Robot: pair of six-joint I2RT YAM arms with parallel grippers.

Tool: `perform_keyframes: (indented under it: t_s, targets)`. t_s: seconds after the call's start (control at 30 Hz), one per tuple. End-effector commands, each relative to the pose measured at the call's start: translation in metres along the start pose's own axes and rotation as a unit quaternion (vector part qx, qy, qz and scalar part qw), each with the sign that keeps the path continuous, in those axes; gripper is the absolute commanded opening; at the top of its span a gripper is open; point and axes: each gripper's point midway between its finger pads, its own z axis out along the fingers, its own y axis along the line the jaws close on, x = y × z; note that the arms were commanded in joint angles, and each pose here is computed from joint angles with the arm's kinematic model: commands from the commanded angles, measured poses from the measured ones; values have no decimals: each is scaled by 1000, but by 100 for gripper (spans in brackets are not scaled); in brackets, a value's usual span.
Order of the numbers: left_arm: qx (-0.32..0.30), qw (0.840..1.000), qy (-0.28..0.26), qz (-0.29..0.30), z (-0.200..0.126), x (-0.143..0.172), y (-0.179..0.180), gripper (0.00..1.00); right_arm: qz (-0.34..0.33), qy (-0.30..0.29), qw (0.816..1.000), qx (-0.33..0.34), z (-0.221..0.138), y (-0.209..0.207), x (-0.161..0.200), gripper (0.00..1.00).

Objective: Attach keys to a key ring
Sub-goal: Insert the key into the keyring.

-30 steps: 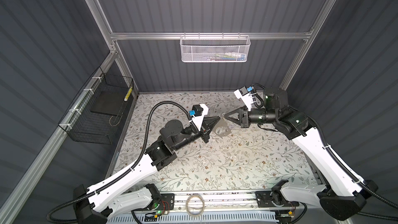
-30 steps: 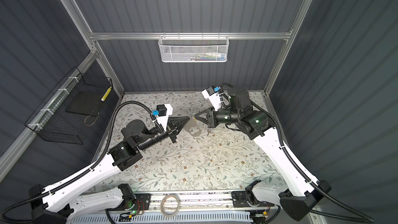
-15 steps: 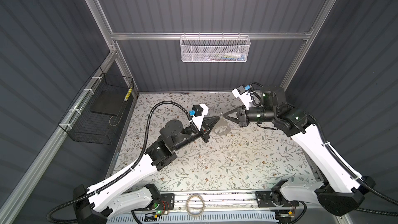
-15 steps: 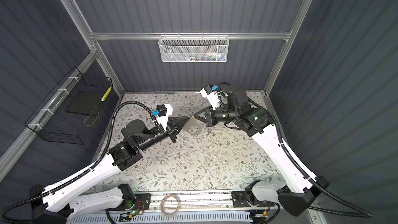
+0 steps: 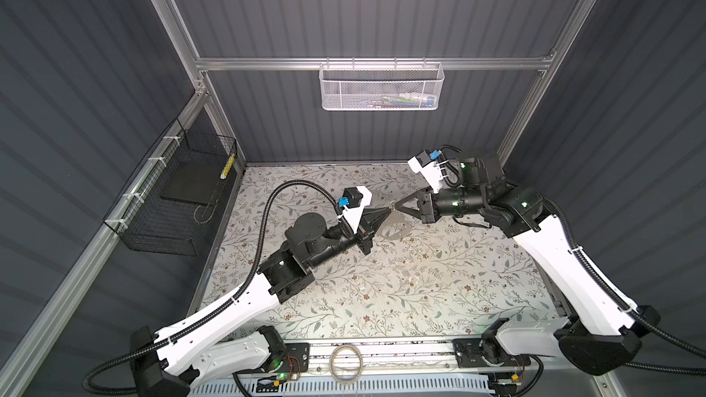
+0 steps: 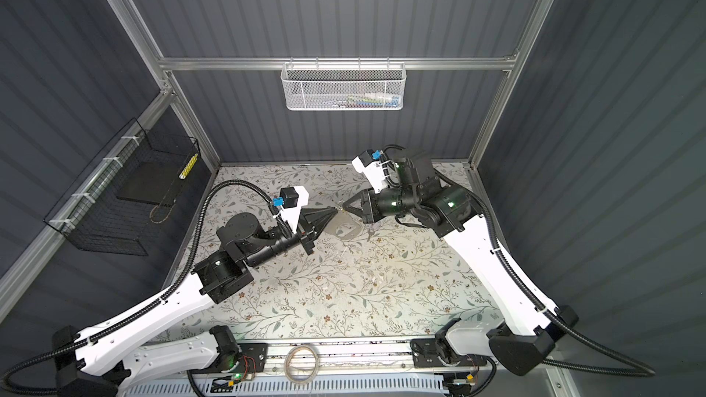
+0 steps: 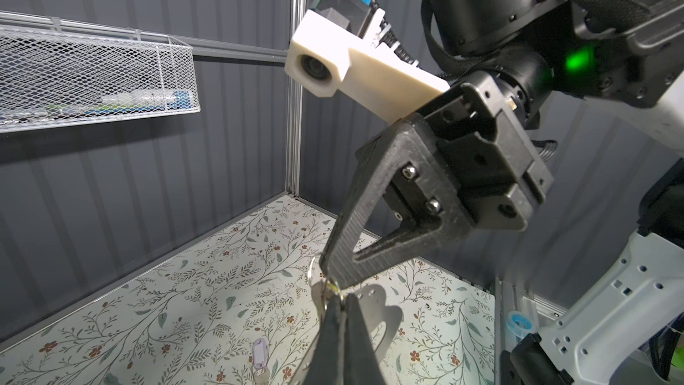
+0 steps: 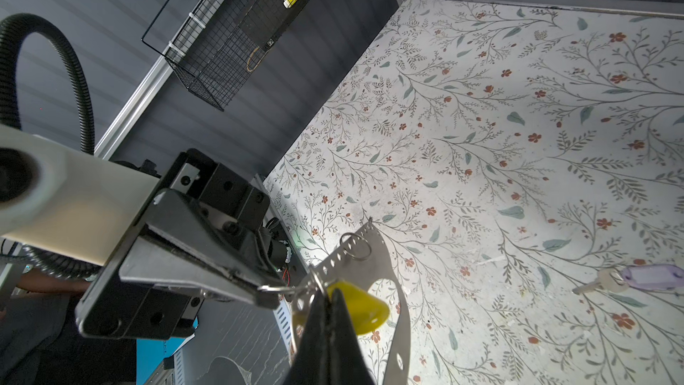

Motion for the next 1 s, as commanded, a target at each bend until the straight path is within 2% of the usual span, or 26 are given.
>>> perform_keyframes:
  t_s: [0.0, 0.37, 0.73, 0.83, 0.87, 0.9, 0.97]
  targets:
    - [77, 996, -43, 18, -10, -27, -37, 0, 11, -8, 999, 49, 7, -23, -7, 0]
    - [76, 996, -51, 23, -10, -31, -37, 0, 16, 9, 998, 58, 9, -30, 4, 0]
    - [73, 996, -48, 21, -11, -29, -36, 0, 10, -4, 997, 76, 2, -34, 2, 0]
    - [68, 996, -47, 24, -11, -26, -34, 0, -5, -24, 996, 82, -7, -33, -3, 0]
    - [64, 996, -48, 26, -12, -24, -33, 0, -14, -37, 996, 83, -11, -31, -6, 3]
    - [61, 997, -46, 29, -11, -22, -31, 0, -21, -54, 994, 91, -17, -31, -10, 20]
    - [56, 997, -41, 31, -9, -20, -29, 0, -42, -77, 992, 94, -25, -28, -14, 39]
